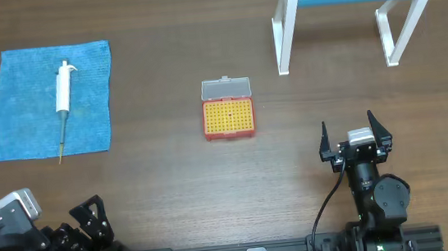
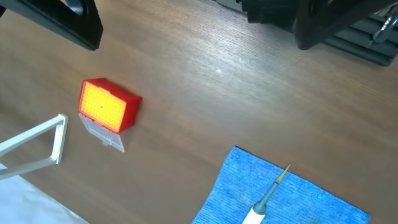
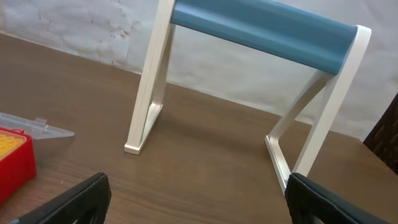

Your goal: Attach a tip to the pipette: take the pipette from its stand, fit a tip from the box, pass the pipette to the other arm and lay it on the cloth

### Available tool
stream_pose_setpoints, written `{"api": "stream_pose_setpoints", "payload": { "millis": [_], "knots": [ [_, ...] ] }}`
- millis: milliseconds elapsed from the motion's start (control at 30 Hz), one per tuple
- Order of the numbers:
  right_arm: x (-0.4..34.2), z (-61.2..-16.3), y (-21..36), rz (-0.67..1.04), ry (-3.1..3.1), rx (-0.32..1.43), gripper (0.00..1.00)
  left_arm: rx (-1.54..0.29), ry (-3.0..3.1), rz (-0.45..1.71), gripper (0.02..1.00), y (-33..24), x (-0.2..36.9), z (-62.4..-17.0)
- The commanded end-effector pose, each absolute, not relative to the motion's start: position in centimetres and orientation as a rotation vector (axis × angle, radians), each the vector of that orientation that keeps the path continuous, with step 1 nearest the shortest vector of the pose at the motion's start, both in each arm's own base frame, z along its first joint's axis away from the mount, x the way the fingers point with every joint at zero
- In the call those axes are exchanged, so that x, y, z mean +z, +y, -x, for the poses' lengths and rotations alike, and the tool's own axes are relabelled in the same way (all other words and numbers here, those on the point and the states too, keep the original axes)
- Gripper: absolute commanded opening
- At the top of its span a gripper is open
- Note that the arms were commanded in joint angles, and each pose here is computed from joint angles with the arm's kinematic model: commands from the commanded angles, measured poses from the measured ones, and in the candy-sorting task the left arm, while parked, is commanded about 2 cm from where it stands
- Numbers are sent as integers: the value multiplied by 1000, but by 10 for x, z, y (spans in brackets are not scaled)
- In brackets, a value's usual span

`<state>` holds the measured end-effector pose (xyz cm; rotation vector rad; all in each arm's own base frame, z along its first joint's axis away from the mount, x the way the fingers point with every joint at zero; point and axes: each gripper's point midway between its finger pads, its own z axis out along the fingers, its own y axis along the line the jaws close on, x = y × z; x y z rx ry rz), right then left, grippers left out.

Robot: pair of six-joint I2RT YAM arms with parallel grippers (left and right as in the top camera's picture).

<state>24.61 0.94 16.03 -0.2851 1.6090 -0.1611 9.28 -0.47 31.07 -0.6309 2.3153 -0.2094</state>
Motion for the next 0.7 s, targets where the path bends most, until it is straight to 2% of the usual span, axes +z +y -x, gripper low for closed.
{"api": "stream_pose_setpoints", "payload": {
  "millis": [33, 500, 567, 700],
  "knots": [
    [159, -246, 9, 267, 1614, -150, 904, -203, 2323, 660, 996, -3, 308, -91],
    [159, -246, 9, 267, 1614, -150, 904, -221, 2329, 643, 996, -6, 307, -92],
    [159, -246, 9, 267, 1614, -150, 904, -227, 2327, 587, 996, -7, 307, -96],
    [159, -246, 9, 267, 1614, -150, 901, -221, 2014, 280, 996, -8, 346, -144]
  ]
}}
